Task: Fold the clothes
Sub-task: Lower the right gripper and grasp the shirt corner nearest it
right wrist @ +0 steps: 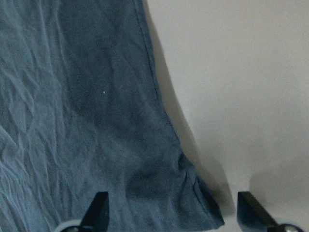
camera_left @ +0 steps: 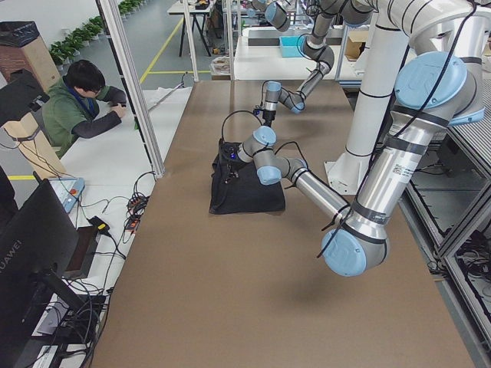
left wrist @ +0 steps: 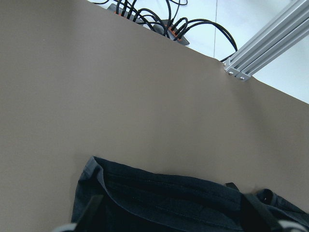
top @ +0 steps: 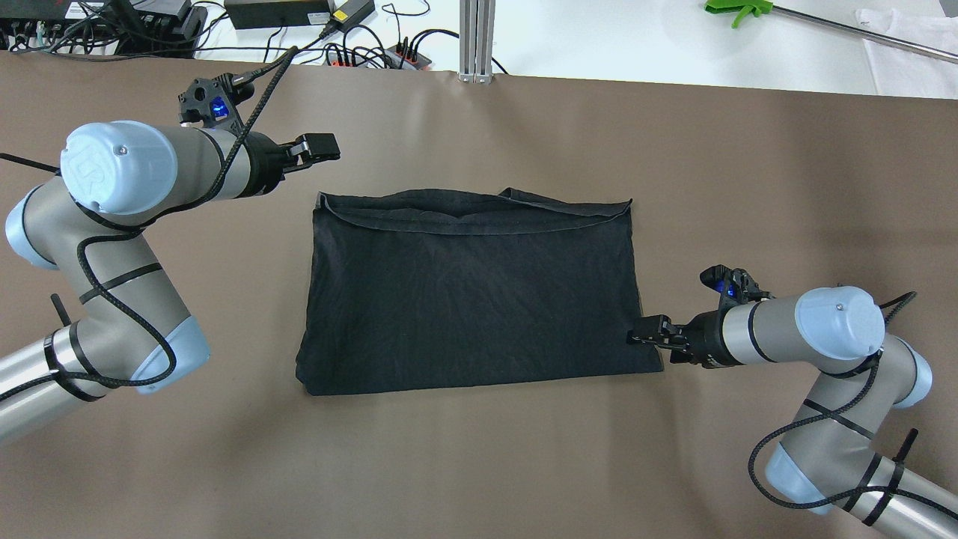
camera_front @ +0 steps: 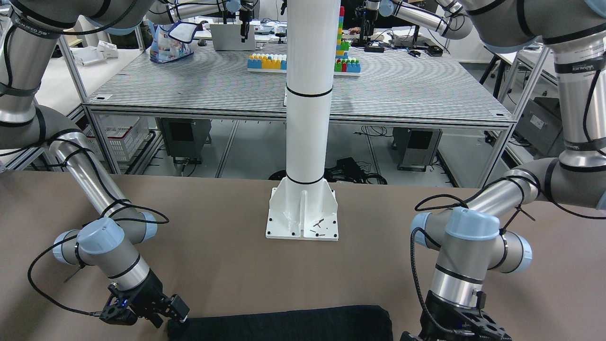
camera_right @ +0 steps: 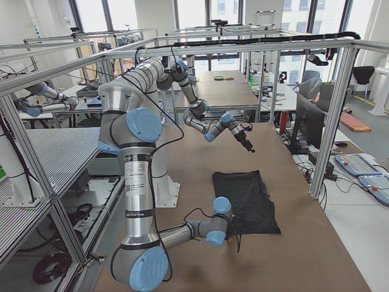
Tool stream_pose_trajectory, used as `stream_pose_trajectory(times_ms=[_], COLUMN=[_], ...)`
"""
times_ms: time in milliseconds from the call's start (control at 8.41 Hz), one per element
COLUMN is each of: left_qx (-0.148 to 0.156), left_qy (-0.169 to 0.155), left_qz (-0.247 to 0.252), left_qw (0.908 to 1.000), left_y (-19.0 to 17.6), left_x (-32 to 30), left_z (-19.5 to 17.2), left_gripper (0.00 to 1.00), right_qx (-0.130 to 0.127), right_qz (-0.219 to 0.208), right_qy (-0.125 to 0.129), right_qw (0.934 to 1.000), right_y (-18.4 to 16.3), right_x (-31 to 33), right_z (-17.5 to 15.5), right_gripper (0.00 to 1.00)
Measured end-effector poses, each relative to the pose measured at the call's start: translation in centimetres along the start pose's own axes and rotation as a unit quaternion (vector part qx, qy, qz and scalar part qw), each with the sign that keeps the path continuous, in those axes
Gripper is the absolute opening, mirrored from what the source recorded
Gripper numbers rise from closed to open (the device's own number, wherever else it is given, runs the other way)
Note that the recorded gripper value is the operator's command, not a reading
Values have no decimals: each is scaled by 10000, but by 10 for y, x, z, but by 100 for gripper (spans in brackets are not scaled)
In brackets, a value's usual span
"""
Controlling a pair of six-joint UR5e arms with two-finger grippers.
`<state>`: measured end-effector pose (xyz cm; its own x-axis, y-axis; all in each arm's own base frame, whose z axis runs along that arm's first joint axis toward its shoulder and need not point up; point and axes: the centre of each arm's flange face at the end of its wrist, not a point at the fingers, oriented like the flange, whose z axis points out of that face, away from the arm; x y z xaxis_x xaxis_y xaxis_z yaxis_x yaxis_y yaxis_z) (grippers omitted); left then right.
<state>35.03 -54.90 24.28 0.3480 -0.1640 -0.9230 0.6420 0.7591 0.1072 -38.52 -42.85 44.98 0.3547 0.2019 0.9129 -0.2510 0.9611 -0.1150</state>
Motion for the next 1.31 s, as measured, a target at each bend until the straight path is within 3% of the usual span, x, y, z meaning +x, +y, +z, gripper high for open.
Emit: stream_pose_trajectory(times_ms=[238,357,475,594,1308], left_qx=[1,-5,11,23,86], left_qy=[-4,-7,-14,-16,-10], left_qz=[8,13,20,31,83], left_qw=[10000,10000,10000,10000,9999], left_y=[2,4,6,9,24], left_x=[0,0,0,1,6], left_z=[1,1,2,3,7], left_gripper=[100,100,100,100,100], right_qx=[-71,-87,-94,-96,-185], right_qz=[-54,-63,-63,-56,-65], right_qy=[24,39,53,61,16], right_qw=[10000,9999,9999,9999,9998], right_y=[9,10,11,11,13], right_x=[0,1,2,3,-2], right_z=[7,9,10,11,9], right_gripper=[92,57,14,0,0])
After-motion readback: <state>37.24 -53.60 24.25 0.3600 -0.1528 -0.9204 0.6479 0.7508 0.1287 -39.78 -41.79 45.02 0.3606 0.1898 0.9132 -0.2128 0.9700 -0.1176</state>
